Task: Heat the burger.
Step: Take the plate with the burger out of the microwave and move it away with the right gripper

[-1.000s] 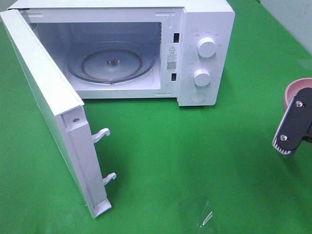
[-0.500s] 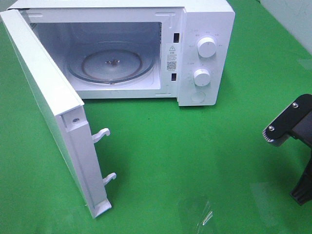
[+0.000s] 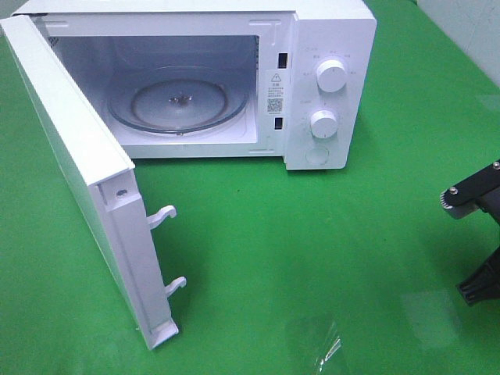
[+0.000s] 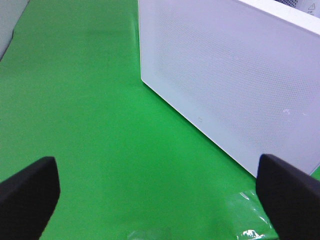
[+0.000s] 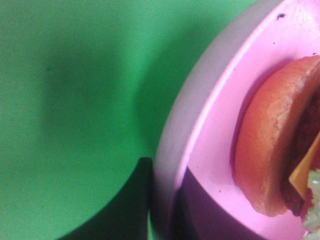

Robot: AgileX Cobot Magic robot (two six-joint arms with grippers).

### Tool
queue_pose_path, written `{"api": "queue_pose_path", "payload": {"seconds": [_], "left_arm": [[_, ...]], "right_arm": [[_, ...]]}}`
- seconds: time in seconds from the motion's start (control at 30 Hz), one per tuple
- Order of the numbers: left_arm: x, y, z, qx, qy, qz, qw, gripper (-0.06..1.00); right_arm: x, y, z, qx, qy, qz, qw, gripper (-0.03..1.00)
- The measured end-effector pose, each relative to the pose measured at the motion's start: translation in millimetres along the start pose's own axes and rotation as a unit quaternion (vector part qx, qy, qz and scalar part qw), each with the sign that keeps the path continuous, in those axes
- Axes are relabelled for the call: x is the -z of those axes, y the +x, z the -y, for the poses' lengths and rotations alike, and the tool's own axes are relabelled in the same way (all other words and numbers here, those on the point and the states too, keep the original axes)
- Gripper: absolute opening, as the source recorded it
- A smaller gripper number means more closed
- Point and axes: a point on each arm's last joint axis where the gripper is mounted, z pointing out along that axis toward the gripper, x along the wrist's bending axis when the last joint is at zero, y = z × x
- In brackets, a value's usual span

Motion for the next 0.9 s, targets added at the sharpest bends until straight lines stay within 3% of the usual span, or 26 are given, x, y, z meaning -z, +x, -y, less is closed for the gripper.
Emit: {"api": "queue_pose_path", "payload": {"seconds": [0.43, 0.5, 0.57, 0.63, 0.9], "left_arm": [[0.0, 0.0, 0.0, 0.000, 0.000, 0.000, 1.000, 0.99], [0.0, 0.0, 0.0, 0.000, 0.000, 0.000, 1.000, 0.99], [0.0, 0.0, 0.0, 0.000, 0.000, 0.000, 1.000, 0.99], [0.0, 0.0, 0.0, 0.000, 0.000, 0.000, 1.000, 0.99], [0.0, 0.0, 0.0, 0.000, 0.000, 0.000, 1.000, 0.99]], "right_arm": [[-26.0, 15.0, -21.7, -0.006, 0.027, -0.011, 1.000, 0.13], [-23.0, 14.6, -31.0, -0.023, 0.023, -0.012, 0.999, 0.22], [-23.0, 14.6, -31.0, -0.023, 0.023, -0.012, 0.999, 0.22], [-18.9, 15.1, -39.1, -0.029, 0.027, -0.022, 0.999, 0.34], [-11.4, 19.0, -44.9, -0.004, 0.050, -0.060, 0.997, 0.51]]}}
